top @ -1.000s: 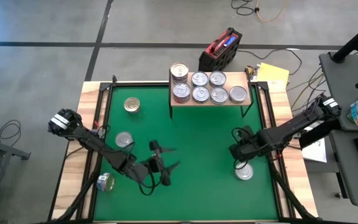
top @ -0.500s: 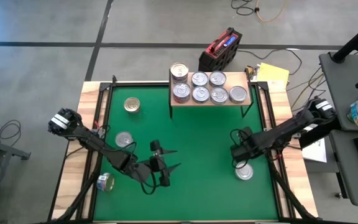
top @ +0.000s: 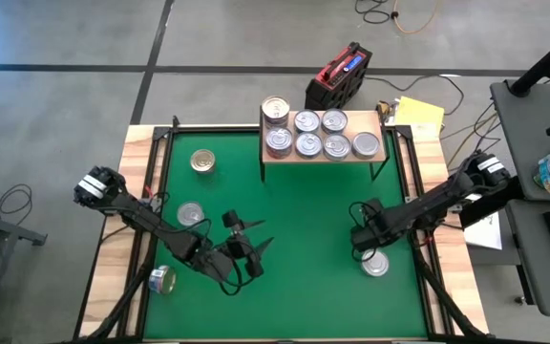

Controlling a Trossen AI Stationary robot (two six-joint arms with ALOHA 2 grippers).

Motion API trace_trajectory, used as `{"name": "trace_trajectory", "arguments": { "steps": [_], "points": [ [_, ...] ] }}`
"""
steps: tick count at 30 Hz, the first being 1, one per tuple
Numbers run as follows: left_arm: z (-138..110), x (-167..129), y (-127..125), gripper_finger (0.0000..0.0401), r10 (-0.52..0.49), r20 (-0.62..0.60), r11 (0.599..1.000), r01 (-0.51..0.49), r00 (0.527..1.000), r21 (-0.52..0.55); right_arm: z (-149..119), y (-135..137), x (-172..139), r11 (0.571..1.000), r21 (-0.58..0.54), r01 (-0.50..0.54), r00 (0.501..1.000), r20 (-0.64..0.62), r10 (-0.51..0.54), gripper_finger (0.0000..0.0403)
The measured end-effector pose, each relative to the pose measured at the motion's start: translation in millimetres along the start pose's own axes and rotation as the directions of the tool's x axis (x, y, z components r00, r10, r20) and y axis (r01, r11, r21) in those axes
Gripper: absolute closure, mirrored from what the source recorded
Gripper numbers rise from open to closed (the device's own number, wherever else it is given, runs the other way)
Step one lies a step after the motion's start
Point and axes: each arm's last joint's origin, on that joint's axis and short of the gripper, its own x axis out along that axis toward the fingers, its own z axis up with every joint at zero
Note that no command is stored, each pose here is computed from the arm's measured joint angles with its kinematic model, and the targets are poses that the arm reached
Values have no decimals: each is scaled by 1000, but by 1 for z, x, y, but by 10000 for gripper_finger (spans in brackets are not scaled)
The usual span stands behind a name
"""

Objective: Stack canned seafood by type on shelf
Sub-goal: Stack the blue tuna can on top of the other blue tuna can on the shelf

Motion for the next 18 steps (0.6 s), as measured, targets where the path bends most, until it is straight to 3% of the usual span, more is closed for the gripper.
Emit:
{"name": "trace_trajectory", "arguments": {
  "steps": [5,18],
  "points": [
    [-1,0,-2,168,-83,-12,997,83,996,2,0,6,1,999,-22,-44,999,1,44,391],
    [-2,0,-3,168,-107,-21,994,107,994,-5,1,24,-2,972,-65,-226,973,36,229,391]
  ]
}}
